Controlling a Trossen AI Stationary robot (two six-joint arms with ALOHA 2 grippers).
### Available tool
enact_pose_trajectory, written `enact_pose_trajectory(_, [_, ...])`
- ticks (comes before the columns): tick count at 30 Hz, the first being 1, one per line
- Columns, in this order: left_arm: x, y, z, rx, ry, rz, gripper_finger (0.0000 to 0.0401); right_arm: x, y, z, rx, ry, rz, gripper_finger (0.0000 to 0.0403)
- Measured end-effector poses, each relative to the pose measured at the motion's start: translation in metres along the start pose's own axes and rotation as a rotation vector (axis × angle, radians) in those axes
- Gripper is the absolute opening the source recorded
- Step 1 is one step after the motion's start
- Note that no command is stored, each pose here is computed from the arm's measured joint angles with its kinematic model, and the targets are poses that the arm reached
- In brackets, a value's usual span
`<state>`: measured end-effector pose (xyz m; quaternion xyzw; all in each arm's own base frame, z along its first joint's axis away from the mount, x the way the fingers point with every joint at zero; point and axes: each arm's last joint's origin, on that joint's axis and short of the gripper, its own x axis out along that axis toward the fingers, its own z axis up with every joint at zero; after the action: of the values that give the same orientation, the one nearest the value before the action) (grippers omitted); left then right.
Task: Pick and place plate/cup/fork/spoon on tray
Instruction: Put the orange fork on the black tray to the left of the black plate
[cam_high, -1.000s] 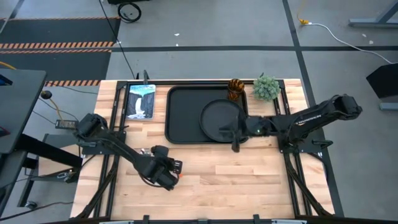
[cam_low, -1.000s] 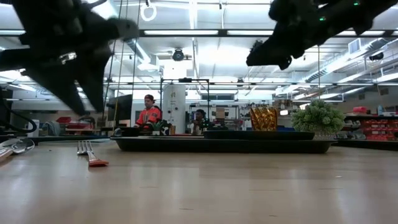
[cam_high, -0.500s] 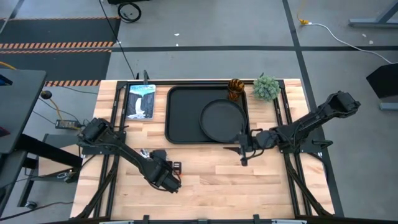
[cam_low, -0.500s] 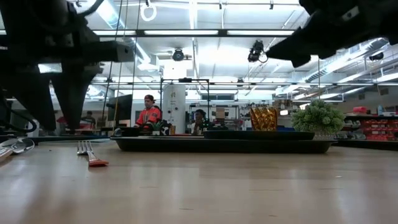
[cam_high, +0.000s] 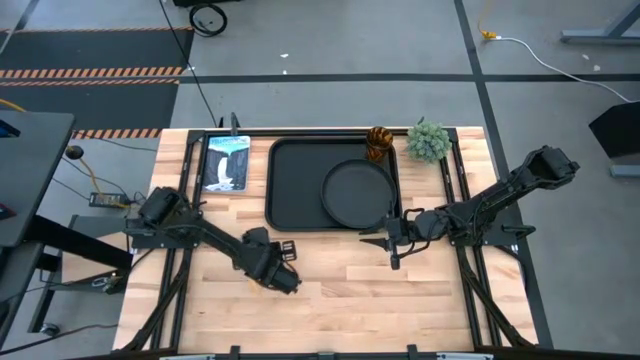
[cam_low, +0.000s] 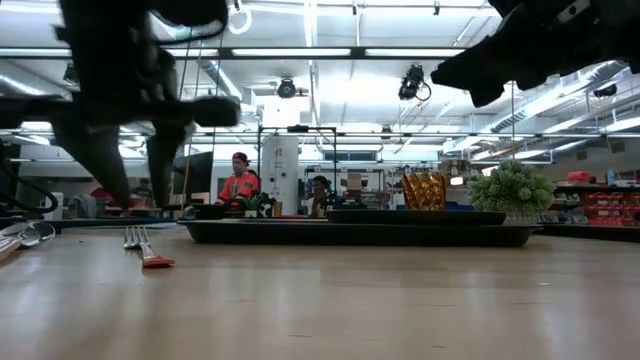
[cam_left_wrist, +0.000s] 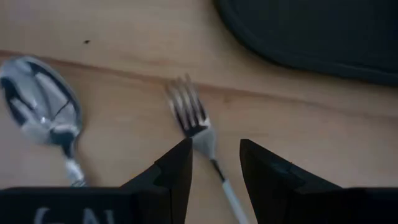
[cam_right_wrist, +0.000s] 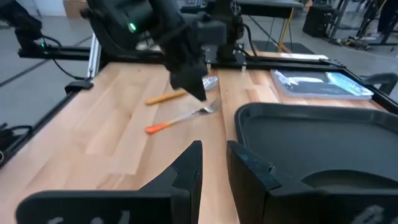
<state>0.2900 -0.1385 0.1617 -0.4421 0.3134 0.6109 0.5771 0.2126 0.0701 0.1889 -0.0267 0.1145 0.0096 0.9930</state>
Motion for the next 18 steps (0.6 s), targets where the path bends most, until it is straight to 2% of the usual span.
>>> enact_pose_trajectory(5, [0.014, -0.01, 0.0, 0.039, 0.038, 0.023, 0.0142, 0.0, 0.001, 0.001, 0.003, -0.008, 0.025, 0.008])
enact_pose_trajectory(18, [0.011, -0.008, -0.012, 0.032, 0.144, 0.034, 0.0142, 0.0, 0.001, 0.002, 0.009, -0.023, 0.043, 0.008])
